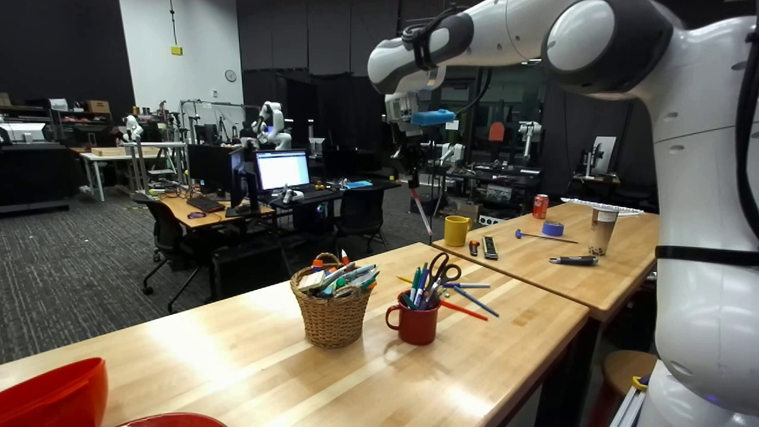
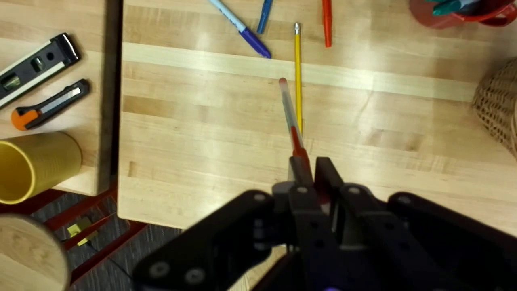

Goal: Move one pen from the cup to the table

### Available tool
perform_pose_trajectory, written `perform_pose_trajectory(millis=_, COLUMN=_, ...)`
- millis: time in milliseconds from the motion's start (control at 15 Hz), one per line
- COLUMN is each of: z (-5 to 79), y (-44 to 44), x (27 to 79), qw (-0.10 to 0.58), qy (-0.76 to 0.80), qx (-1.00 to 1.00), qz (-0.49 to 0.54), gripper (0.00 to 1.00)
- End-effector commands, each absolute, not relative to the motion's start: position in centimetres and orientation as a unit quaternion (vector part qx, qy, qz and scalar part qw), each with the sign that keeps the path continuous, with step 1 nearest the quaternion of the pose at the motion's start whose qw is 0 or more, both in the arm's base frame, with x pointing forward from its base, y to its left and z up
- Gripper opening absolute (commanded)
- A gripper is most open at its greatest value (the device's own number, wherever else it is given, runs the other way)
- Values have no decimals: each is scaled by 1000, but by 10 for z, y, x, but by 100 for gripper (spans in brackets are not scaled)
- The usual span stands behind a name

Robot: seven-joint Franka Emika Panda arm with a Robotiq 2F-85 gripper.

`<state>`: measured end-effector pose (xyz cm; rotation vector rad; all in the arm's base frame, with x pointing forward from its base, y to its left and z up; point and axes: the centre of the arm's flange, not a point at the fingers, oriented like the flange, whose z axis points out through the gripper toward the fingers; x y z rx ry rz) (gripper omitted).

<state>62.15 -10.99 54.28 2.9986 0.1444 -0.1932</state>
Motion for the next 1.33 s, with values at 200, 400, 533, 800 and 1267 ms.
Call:
perform_pose_trajectory(millis=200, z=521, y=-117, x=645, qw=73, qy=41, qx=995, qz=-52, gripper=10)
perform_pose_trajectory(millis=400, z=518, y=-119, x=650, qw=74, qy=39, qx=995, qz=-50, gripper=10)
perform_pose_trajectory(millis=533, z=520, y=-119, x=651, qw=74, qy=38, qx=995, qz=-48, gripper=3)
perform_pose_trajectory(millis=800, z=520, y=-136, x=682, qw=99, qy=30, qx=994, qz=-39, gripper=3)
perform_pose_trajectory(millis=1267, z=476, y=-176, x=728, qw=196, qy=27, qx=980, qz=-35, gripper=3)
